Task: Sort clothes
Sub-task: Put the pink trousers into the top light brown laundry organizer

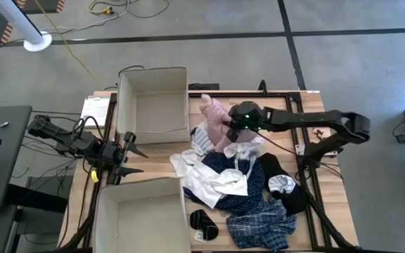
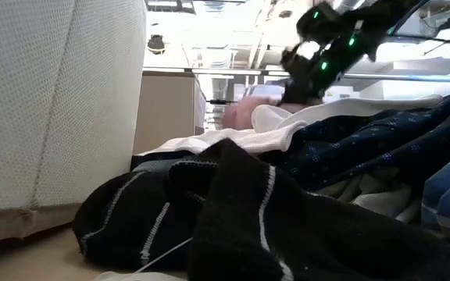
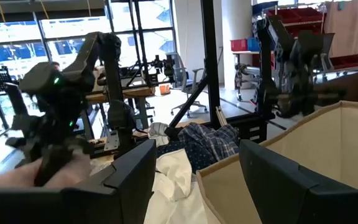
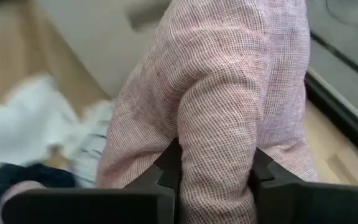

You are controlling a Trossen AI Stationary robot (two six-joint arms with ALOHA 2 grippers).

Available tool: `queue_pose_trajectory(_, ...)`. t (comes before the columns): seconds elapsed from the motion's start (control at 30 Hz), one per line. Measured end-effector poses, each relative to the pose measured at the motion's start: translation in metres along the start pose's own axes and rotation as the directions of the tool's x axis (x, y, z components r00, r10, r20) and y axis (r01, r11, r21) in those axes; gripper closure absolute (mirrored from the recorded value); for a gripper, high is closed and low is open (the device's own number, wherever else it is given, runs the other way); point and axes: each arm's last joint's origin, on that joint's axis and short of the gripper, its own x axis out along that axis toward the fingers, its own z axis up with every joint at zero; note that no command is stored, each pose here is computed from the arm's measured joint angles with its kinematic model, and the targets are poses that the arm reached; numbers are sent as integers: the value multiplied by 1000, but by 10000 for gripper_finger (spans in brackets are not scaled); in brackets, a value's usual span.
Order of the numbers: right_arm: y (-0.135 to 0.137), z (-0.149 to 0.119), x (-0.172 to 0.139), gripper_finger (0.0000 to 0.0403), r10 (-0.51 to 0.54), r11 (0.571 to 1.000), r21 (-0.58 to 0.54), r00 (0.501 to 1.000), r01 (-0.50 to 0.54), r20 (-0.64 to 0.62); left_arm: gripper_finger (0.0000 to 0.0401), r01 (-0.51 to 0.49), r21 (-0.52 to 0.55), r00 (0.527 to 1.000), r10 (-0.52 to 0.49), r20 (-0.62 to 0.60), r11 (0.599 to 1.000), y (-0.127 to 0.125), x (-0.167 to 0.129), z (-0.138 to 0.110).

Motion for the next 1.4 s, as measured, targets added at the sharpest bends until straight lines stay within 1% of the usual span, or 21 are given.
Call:
queue_pose_trajectory(0.2,10,21,-40,314,47,999,-29,983,-43,178,177,-16,12,999,15,52,1000,1,0,5)
queue_pose_trajectory(0.4,17,40,-68,315,89,996,-54,944,-76,317,177,-24,24,996,22,84,999,1,0,8)
queue_pose_trajectory(0.53,27,57,-82,315,135,990,-100,905,-103,405,177,-33,50,993,27,113,998,0,8,10)
queue_pose_trajectory(0.63,38,73,-96,315,199,978,-146,861,-147,468,177,-44,74,989,33,143,996,-1,17,12)
queue_pose_trajectory(0.83,63,89,-119,315,306,946,-260,798,-194,518,174,-110,169,978,77,192,980,-4,37,12)
queue_pose_trajectory(0.97,78,93,-132,315,369,922,-312,761,-229,533,153,-155,216,967,103,235,964,-5,47,12)
queue_pose_trajectory(1.1,91,95,-139,315,419,896,-375,728,-235,543,123,-248,193,946,194,259,949,-3,56,11)
queue_pose_trajectory(1.17,97,98,-141,316,437,885,-404,710,-232,552,112,-275,177,935,221,276,945,-1,60,11)
queue_pose_trajectory(1.27,109,101,-137,316,460,866,-452,695,-215,552,100,-289,158,934,241,264,944,2,68,10)
queue_pose_trajectory(1.4,124,106,-125,316,479,842,-501,701,-198,528,91,-296,101,931,264,252,950,6,82,15)
